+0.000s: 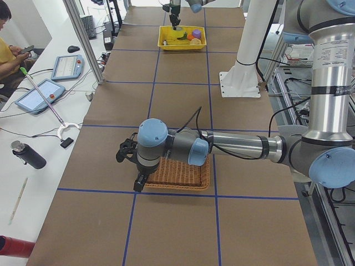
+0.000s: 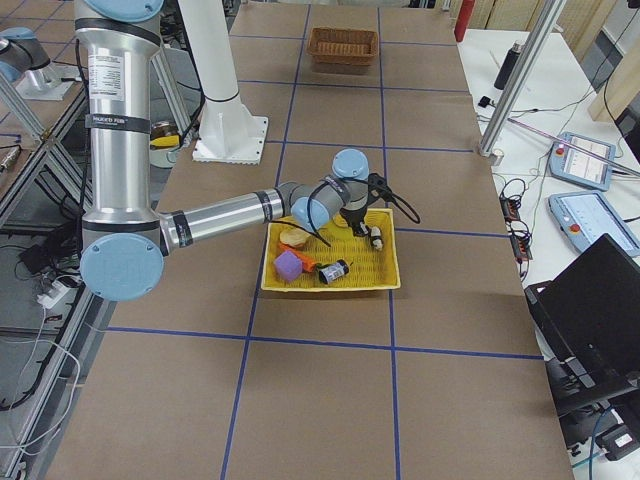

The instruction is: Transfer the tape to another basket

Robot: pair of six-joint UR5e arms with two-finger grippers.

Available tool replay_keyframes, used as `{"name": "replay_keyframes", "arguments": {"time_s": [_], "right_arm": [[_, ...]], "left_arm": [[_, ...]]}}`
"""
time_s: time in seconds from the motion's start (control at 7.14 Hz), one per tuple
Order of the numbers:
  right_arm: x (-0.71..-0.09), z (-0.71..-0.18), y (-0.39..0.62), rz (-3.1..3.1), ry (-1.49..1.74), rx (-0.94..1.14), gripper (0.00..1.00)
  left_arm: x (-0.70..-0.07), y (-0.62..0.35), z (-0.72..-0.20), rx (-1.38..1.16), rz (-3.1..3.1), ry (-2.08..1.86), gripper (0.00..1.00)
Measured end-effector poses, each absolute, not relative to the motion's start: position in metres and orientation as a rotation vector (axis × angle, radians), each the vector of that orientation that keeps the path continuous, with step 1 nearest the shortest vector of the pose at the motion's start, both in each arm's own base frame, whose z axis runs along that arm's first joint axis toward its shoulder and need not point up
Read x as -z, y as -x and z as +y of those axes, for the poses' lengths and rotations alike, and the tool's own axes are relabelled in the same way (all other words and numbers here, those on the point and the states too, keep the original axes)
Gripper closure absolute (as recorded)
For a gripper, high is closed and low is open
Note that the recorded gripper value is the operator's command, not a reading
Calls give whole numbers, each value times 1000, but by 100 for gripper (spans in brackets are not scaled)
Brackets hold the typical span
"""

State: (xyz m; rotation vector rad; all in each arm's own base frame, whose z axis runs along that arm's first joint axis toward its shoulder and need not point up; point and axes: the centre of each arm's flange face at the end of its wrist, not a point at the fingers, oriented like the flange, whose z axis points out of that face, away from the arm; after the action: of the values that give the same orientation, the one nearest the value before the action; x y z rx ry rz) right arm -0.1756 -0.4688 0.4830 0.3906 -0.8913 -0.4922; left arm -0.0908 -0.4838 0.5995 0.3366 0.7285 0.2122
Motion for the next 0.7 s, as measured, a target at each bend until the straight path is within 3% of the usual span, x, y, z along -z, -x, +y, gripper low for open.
{"name": "replay_keyframes", "arguments": {"time_s": [0.7], "right_arm": [[-367,-520,202,-1017,-446,317,100]], "left_arm": [[-549,70,-504,-260,764,-573,1]]}}
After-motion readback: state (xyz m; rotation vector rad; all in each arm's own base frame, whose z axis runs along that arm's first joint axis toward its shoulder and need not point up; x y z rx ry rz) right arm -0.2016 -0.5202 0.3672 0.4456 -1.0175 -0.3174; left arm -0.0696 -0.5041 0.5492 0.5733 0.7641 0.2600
